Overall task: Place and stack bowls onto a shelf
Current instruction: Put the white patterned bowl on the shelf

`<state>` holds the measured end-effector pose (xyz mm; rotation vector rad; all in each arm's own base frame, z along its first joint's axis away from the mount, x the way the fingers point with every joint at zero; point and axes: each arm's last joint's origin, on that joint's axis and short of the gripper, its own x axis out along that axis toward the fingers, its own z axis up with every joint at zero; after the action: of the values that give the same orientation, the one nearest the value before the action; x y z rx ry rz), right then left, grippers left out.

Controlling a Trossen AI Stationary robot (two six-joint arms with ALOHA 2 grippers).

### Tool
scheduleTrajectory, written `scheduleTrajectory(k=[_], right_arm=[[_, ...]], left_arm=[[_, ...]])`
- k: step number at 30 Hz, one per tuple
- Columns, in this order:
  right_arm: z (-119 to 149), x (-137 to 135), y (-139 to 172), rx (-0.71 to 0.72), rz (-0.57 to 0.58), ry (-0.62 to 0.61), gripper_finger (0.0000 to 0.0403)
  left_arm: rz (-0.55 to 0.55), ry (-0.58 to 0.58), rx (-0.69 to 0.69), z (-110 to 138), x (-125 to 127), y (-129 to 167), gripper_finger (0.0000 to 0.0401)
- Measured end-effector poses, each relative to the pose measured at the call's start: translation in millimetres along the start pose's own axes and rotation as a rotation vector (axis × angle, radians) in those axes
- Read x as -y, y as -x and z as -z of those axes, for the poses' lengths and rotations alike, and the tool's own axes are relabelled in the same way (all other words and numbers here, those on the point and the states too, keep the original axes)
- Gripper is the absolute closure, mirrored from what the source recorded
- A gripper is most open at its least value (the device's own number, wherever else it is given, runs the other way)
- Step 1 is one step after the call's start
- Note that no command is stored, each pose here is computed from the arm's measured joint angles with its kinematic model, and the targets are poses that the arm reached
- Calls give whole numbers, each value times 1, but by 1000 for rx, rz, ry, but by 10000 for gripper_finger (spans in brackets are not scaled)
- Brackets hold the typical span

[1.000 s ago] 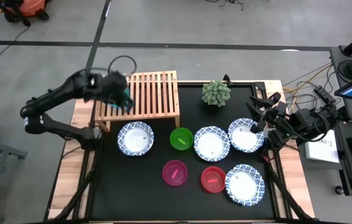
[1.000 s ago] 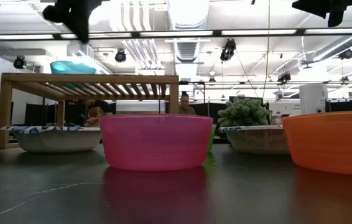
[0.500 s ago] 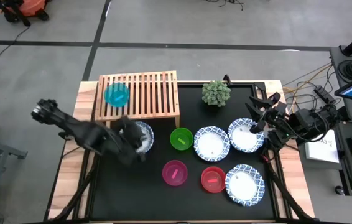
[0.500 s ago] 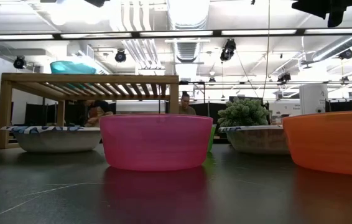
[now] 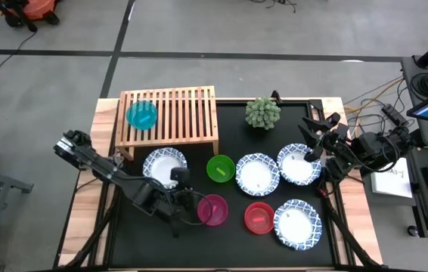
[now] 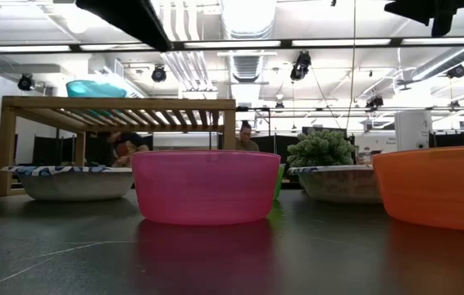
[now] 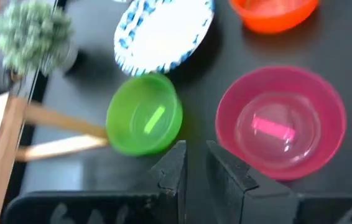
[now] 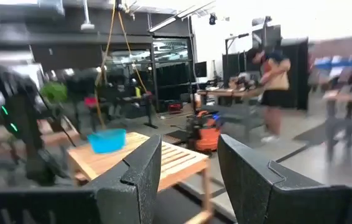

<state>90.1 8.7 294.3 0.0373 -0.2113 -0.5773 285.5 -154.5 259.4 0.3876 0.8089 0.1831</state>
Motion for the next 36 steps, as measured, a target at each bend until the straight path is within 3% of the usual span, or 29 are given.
scheduleTrajectory(k=[3,8,14,20,30,36], right_arm=[[1,-4,-2,-6,-37,-129,255],[5,-23,-11,-21,-238,-131,255],[11,-58,-36,-104,-241,-88,255],[0,-79,-55,-192,-177,-66,255],[-10,-109,-79,-522,-79,-91,255],[-11,-134,-95,-713,-102,-74,255]], left_arm=[[37,-21,46,3,2,-2,362],[56,2,162,5,-6,8,363],[51,58,285,15,-24,28,363],[-1,216,282,44,-37,34,363],[4,366,204,75,-57,52,363],[21,427,229,78,-61,62,363]])
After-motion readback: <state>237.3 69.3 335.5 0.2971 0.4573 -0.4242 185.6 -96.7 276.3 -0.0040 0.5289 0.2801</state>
